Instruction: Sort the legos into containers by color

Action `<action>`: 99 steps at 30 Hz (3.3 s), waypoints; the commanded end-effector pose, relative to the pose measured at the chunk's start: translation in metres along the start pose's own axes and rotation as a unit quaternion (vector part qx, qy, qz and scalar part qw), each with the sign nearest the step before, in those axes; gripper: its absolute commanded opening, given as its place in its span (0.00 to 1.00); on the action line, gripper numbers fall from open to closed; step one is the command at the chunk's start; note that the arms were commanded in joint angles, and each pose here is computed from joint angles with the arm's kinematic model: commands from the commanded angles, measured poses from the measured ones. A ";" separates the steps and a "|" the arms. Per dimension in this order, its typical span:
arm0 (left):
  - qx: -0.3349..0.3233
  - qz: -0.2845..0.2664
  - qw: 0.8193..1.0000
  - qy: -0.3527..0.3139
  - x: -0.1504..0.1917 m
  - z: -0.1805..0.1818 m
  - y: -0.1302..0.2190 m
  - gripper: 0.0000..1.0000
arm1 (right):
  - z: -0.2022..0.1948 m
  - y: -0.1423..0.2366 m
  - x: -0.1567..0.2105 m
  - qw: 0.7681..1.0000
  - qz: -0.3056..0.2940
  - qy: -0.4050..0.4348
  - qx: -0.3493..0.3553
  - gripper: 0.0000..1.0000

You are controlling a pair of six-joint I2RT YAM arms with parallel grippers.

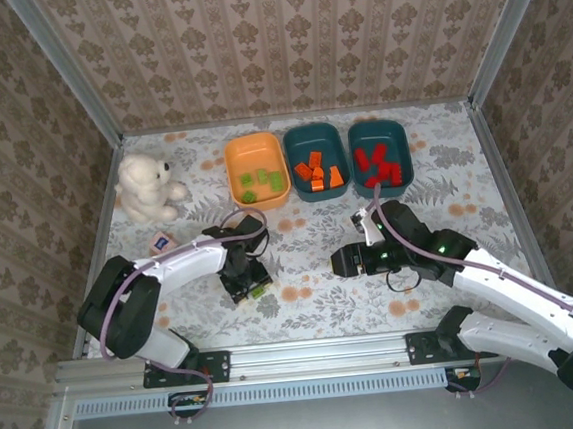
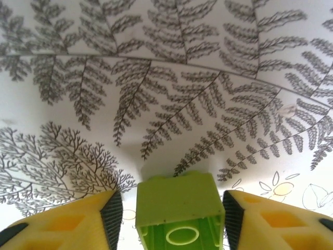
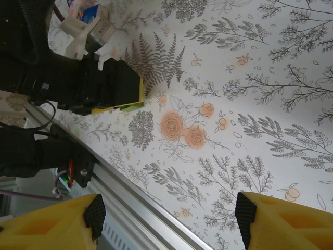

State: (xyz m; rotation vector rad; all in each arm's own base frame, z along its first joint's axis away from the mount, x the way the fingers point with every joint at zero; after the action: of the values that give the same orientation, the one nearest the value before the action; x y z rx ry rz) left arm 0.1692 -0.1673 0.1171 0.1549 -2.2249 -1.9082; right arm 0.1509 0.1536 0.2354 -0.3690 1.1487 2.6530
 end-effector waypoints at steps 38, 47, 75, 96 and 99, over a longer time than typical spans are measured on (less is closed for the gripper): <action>0.033 -0.294 0.946 -0.134 -0.301 -0.115 0.103 0.28 | 0.057 0.008 -0.084 0.996 -0.083 -0.025 -0.012 0.71; 0.023 -0.249 0.961 -0.118 -0.315 -0.112 0.057 0.28 | 0.043 0.017 -0.074 0.995 -0.089 -0.040 0.005 0.71; 0.102 -0.397 0.901 -0.141 -0.185 -0.071 0.238 1.00 | 0.042 0.085 -0.096 0.971 -0.218 -0.003 0.094 1.00; -0.288 -0.479 0.817 -0.142 -0.041 0.115 0.171 1.00 | -0.088 0.070 -0.070 0.752 -0.494 0.078 0.429 1.00; -0.280 -0.508 0.795 -0.176 -0.052 0.119 0.135 1.00 | -0.123 0.051 -0.066 0.760 -0.468 0.057 0.448 1.00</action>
State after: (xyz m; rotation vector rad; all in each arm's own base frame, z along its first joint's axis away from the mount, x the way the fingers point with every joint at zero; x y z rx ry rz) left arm 0.1859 -0.0230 0.2339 1.0599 -1.8515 -3.0634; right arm 0.2019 0.0318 0.2014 -0.6183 1.6268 1.2237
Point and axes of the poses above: each hand's point on the last joint's axis, 136 mm out from that joint toward the fingers, its own y axis back along the fingers, its own z axis along the line the jaws close on, x = y × z, the point moved 10 cm from there along y, back along the fingers, and after that the axes turned 9 degrees about -y, right-handed, at the moved point
